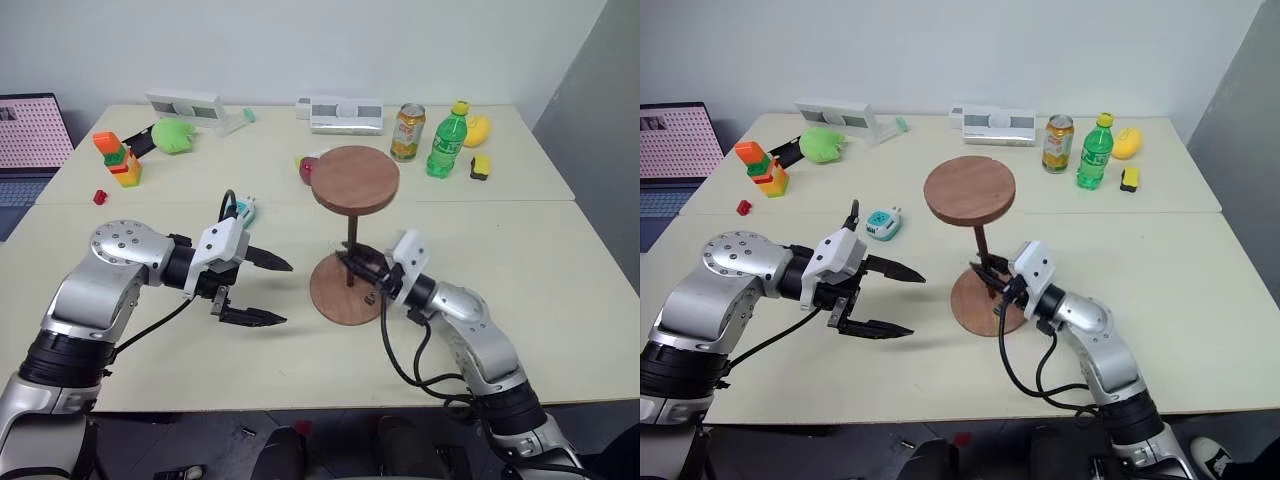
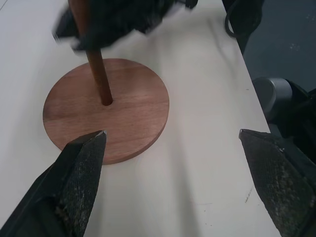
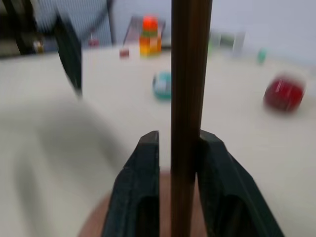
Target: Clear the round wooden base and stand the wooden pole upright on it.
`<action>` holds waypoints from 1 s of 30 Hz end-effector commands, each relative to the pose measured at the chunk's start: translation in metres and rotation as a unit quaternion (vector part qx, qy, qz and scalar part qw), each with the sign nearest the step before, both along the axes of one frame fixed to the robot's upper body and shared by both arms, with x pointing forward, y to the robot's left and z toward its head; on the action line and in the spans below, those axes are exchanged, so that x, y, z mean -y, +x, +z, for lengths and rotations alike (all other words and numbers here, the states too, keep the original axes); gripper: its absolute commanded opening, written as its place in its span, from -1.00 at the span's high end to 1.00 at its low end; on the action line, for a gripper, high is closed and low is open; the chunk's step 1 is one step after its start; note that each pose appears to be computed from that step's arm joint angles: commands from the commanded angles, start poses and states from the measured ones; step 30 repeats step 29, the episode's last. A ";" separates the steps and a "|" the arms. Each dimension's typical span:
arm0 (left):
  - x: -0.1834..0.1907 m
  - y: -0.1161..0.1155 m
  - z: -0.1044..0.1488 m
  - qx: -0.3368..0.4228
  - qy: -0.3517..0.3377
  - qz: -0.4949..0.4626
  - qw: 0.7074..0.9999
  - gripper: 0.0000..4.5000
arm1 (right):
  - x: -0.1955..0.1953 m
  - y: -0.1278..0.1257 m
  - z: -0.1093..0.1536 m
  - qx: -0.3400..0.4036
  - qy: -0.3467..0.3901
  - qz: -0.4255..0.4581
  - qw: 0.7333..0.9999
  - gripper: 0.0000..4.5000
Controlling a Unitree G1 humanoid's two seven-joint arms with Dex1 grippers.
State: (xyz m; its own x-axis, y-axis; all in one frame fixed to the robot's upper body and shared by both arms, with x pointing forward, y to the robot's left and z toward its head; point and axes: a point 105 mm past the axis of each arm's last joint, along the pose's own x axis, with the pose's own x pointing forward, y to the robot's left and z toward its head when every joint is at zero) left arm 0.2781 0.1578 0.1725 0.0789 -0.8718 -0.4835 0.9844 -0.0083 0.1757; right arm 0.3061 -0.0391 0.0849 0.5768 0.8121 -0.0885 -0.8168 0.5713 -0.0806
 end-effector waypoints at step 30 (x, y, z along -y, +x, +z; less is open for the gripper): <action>0.000 0.013 -0.004 -0.010 -0.084 0.093 0.992 -1.00 | 0.107 -0.049 0.087 0.048 -0.105 0.042 0.992 -0.97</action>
